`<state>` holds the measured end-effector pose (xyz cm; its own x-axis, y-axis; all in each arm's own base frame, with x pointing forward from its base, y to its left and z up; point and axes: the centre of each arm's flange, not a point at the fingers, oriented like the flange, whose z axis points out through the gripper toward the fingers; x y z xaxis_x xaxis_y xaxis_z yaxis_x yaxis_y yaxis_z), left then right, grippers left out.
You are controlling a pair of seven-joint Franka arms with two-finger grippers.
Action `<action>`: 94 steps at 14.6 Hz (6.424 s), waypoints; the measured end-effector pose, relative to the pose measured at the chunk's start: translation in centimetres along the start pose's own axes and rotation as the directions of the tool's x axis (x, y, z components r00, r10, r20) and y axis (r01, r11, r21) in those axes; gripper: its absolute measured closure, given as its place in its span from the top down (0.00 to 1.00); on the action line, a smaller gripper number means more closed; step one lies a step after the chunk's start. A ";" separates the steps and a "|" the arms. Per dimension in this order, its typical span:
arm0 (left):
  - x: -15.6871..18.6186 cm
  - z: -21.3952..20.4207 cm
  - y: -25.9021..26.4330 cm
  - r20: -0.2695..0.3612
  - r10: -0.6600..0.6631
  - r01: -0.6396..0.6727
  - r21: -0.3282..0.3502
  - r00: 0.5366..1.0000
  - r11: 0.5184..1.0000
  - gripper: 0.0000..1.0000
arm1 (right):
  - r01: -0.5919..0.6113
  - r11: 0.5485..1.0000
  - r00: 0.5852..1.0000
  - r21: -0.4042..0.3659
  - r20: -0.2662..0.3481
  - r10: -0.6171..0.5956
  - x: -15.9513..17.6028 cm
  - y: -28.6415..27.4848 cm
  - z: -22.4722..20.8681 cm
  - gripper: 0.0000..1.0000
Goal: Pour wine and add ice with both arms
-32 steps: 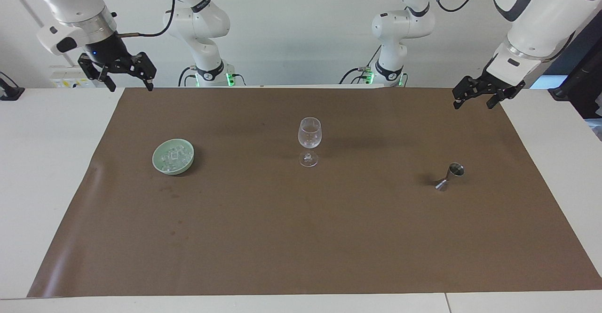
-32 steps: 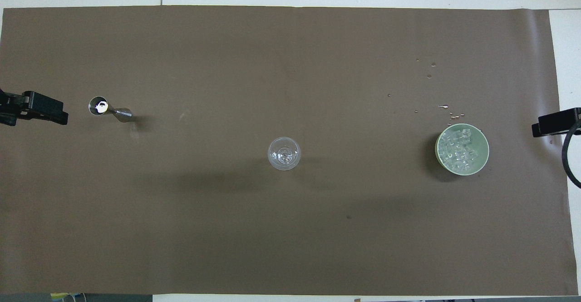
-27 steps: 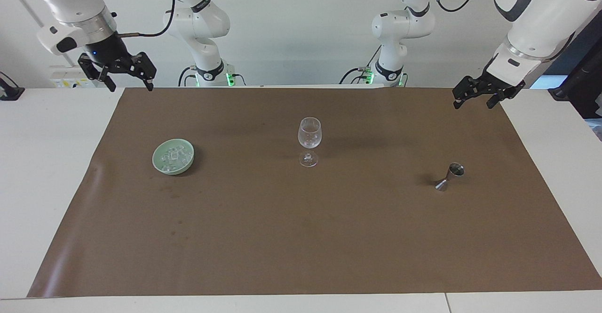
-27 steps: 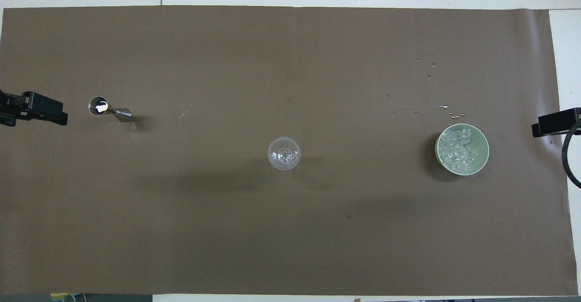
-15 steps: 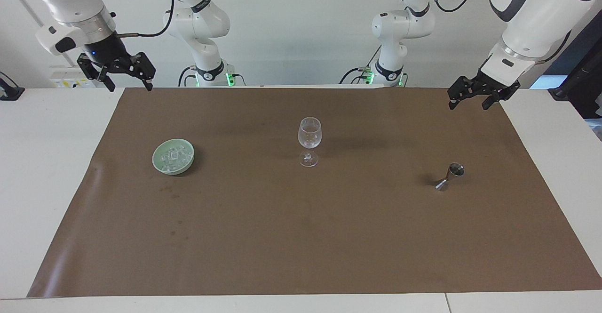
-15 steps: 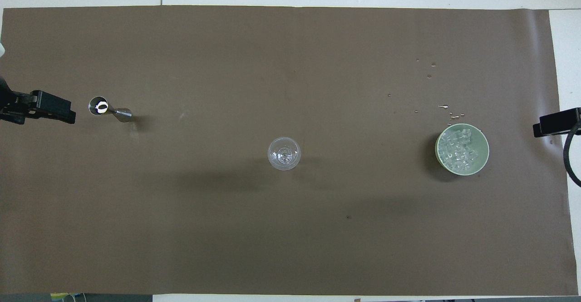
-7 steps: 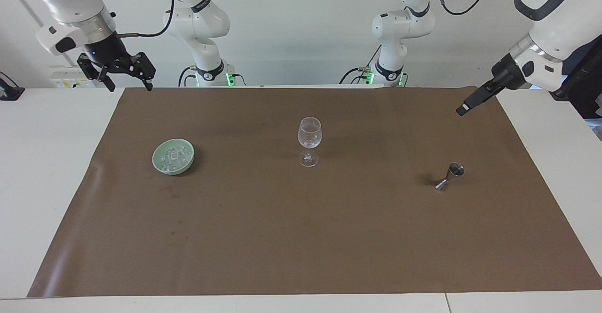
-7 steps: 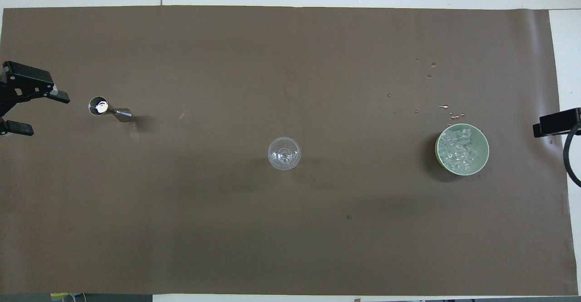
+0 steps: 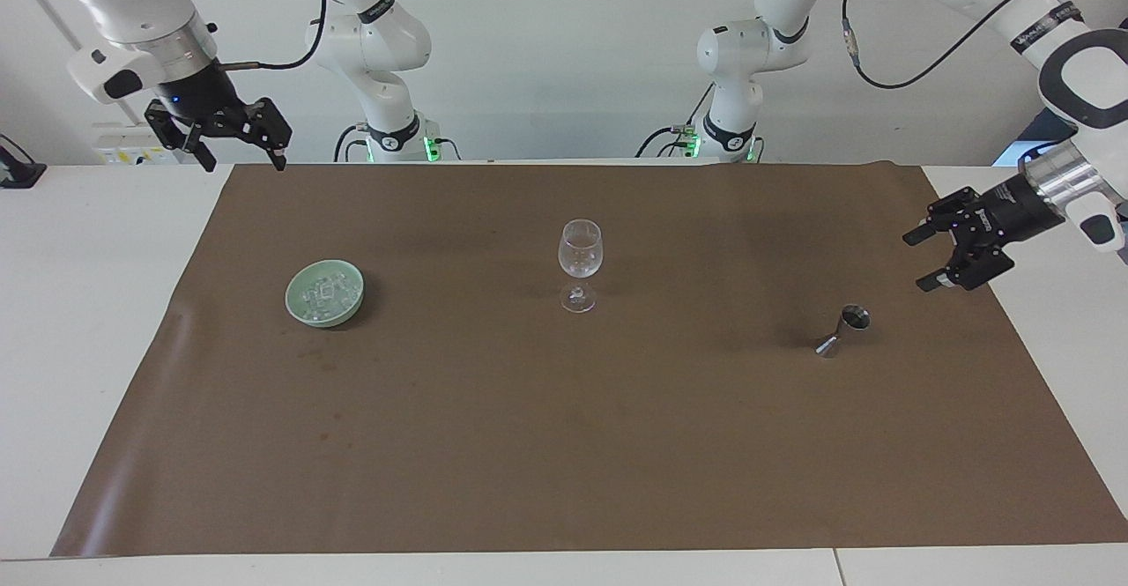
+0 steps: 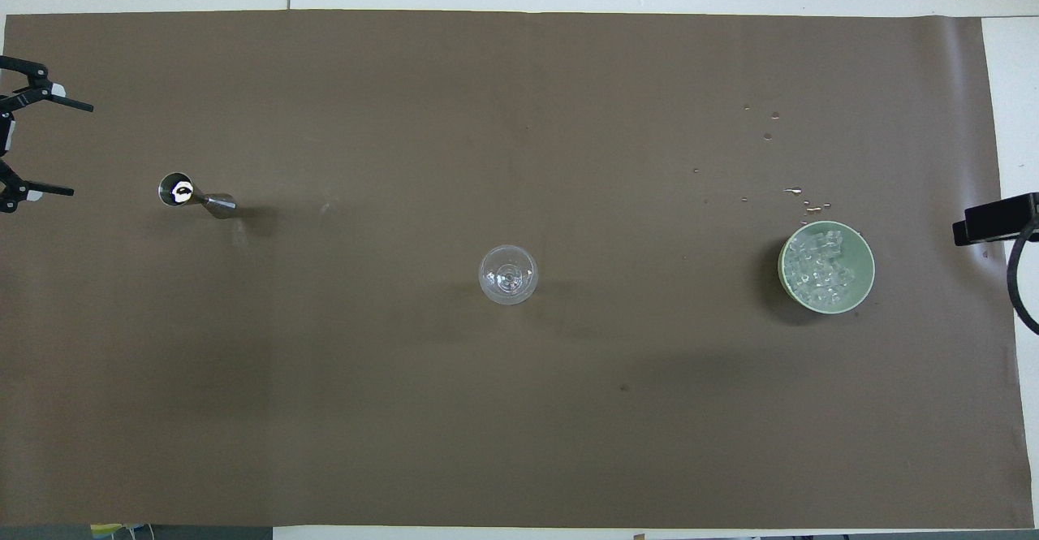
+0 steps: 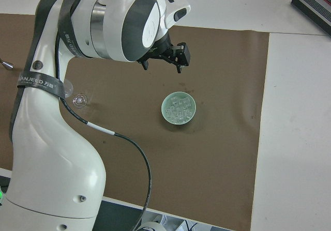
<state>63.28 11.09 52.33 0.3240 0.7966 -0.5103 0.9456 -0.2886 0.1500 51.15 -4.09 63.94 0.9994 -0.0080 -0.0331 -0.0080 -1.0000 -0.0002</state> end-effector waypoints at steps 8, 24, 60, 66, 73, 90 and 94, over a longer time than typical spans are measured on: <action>9.9 4.4 -2.7 0.194 -0.215 0.222 -0.017 0.957 0.975 1.00 | 0.000 1.000 1.000 0.000 0.000 0.000 0.0 0.0 0.0 1.00; 13.9 16.1 -11.9 0.417 -0.362 0.455 -0.149 0.834 0.878 0.85 | 0.001 1.000 1.000 0.001 -0.002 -0.001 0.2 0.0 3.1 1.00; 12.0 21.9 -11.2 0.584 -0.311 0.539 -0.267 0.750 0.798 0.22 | 0.119 0.993 0.992 -0.012 -0.044 -0.119 -0.8 0.9 32.4 0.63; 4.4 17.1 -8.0 0.617 -0.279 0.502 -0.221 0.736 0.837 0.22 | 0.129 0.992 0.991 -0.008 -0.021 -0.130 -0.6 0.4 32.0 0.59; -12.7 15.7 -5.3 0.492 -0.160 0.231 -0.087 0.856 0.969 0.22 | 0.134 0.991 0.991 -0.006 -0.013 -0.134 -0.6 0.4 31.9 0.56; -31.1 25.3 -3.6 0.028 -0.237 0.236 0.029 0.971 0.971 0.22 | 0.156 0.988 0.988 -0.004 -0.005 -0.156 -0.9 1.0 32.3 0.31; -33.3 26.1 -3.4 -0.042 -0.198 0.199 0.026 0.979 0.980 0.22 | 0.158 0.987 0.987 -0.004 -0.005 -0.158 -0.9 0.9 32.3 0.25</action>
<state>48.58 -28.33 46.72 0.1315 0.8597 -0.4936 0.9902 -0.1378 0.0237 49.20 -4.96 31.71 0.9882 0.1506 -0.0274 0.1506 -0.9886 -0.0011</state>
